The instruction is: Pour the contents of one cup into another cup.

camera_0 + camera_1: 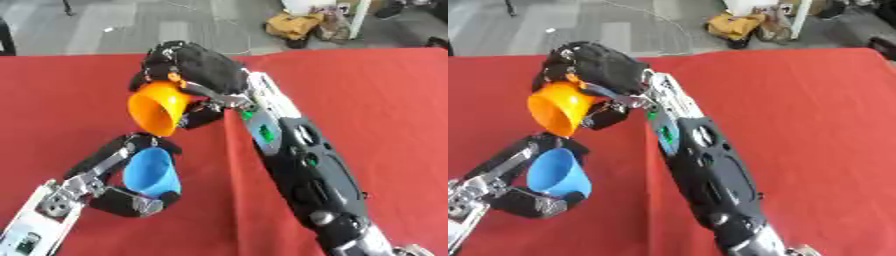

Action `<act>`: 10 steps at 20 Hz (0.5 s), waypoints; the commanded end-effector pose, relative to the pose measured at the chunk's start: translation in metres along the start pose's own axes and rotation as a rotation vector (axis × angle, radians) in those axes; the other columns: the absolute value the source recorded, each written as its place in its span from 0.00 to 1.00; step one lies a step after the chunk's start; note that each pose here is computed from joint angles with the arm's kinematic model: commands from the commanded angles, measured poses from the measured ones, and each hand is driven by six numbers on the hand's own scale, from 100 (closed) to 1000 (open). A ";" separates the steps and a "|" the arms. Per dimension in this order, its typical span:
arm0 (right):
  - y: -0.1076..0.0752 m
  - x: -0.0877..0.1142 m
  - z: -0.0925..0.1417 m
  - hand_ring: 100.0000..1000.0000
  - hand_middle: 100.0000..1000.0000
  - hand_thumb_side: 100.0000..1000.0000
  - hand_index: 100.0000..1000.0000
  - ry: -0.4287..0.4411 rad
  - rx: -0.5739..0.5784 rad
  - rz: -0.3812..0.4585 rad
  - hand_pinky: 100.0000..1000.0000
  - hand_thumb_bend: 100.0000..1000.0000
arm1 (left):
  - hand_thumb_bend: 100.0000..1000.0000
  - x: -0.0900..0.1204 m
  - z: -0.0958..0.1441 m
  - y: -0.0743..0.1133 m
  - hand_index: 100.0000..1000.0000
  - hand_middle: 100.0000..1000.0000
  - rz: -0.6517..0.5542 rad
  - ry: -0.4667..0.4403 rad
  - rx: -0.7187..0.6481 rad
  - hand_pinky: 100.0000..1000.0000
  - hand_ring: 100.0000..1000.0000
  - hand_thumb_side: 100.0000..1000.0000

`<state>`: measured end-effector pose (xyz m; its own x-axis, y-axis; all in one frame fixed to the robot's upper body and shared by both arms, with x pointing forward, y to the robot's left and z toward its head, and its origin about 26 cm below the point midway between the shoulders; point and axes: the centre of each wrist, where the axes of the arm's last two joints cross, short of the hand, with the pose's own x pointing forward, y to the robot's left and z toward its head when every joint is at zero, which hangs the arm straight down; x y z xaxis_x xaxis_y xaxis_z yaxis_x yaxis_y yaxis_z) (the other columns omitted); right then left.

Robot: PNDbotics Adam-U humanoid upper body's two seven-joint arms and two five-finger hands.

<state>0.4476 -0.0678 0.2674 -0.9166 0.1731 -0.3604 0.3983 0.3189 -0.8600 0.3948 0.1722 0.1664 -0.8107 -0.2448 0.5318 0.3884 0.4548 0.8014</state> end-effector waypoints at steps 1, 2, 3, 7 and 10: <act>-0.011 -0.001 -0.007 0.60 0.39 0.00 0.69 -0.018 -0.010 0.042 0.64 0.25 | 0.00 0.005 -0.005 0.009 0.75 0.38 -0.022 -0.024 -0.001 0.25 0.22 0.01; -0.011 -0.001 -0.007 0.60 0.39 0.00 0.69 -0.019 -0.008 0.046 0.64 0.26 | 0.00 0.006 -0.005 0.009 0.75 0.38 -0.022 -0.025 -0.002 0.25 0.22 0.01; -0.011 0.000 -0.008 0.60 0.39 0.00 0.69 -0.021 -0.005 0.050 0.64 0.26 | 0.00 0.006 -0.006 0.009 0.75 0.38 -0.022 -0.027 -0.003 0.25 0.22 0.01; -0.010 0.001 -0.009 0.60 0.39 0.00 0.69 -0.025 -0.001 0.064 0.63 0.26 | 0.00 0.006 -0.007 0.010 0.75 0.38 -0.021 -0.031 -0.005 0.25 0.22 0.01; -0.010 0.001 -0.009 0.60 0.40 0.00 0.69 -0.027 0.002 0.073 0.63 0.26 | 0.00 0.006 -0.007 0.010 0.75 0.38 -0.020 -0.033 -0.008 0.25 0.22 0.01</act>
<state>0.4465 -0.0646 0.2665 -0.9015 0.1752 -0.3957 0.4315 0.2967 -0.8519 0.3961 0.1698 0.1680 -0.8150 -0.2355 0.5294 0.3936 0.4457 0.8040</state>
